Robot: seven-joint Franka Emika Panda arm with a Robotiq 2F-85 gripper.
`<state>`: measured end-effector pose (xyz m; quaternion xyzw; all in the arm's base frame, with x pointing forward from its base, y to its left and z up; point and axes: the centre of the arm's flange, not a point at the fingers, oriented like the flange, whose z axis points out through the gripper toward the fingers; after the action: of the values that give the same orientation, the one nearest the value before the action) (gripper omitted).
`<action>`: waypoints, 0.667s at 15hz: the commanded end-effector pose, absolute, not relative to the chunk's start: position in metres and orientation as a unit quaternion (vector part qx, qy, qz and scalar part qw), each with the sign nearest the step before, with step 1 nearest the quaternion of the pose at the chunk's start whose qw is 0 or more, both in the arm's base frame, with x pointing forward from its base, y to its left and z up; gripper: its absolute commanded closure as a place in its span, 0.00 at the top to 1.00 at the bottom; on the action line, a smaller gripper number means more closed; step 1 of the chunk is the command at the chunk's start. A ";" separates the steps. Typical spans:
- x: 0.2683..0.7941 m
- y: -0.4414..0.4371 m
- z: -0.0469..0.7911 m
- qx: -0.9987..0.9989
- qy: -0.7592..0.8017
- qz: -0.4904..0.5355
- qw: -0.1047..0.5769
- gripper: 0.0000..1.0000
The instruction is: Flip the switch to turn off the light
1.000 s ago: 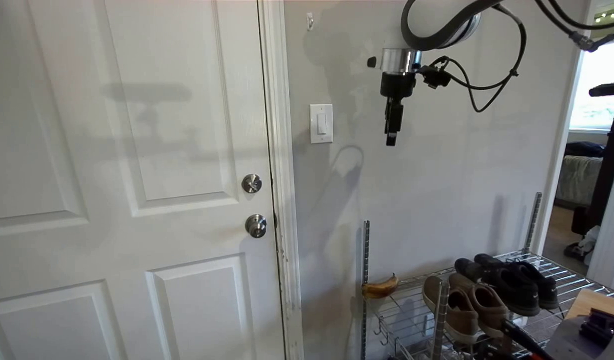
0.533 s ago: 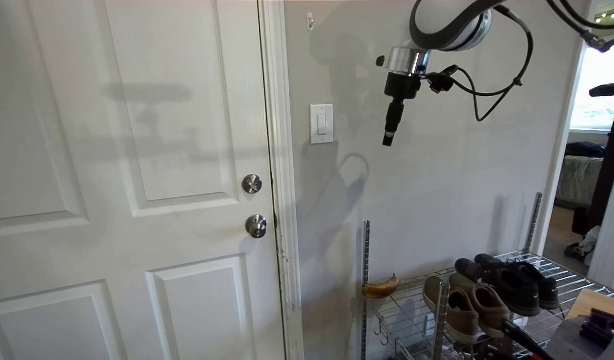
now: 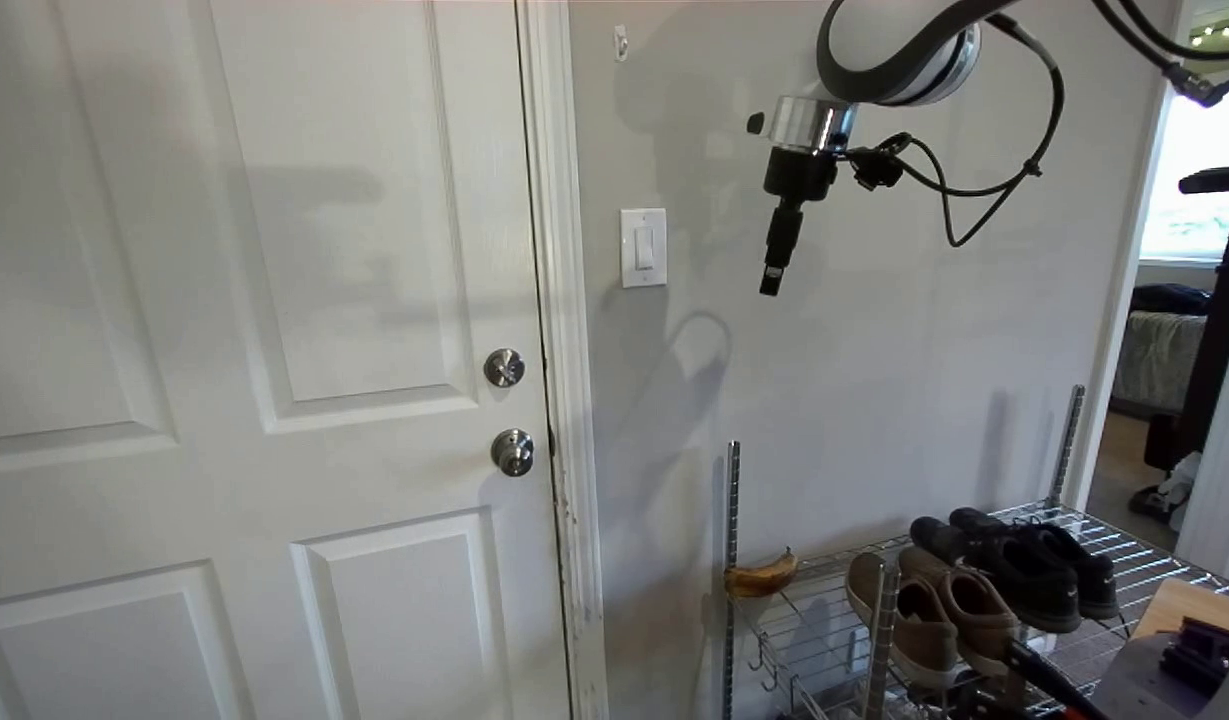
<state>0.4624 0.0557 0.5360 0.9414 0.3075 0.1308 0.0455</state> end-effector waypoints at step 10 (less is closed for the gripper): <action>0.540 0.116 0.485 0.909 0.329 0.256 -0.031 1.00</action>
<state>0.5106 0.1077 0.4988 0.9192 0.3176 0.2328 -0.0033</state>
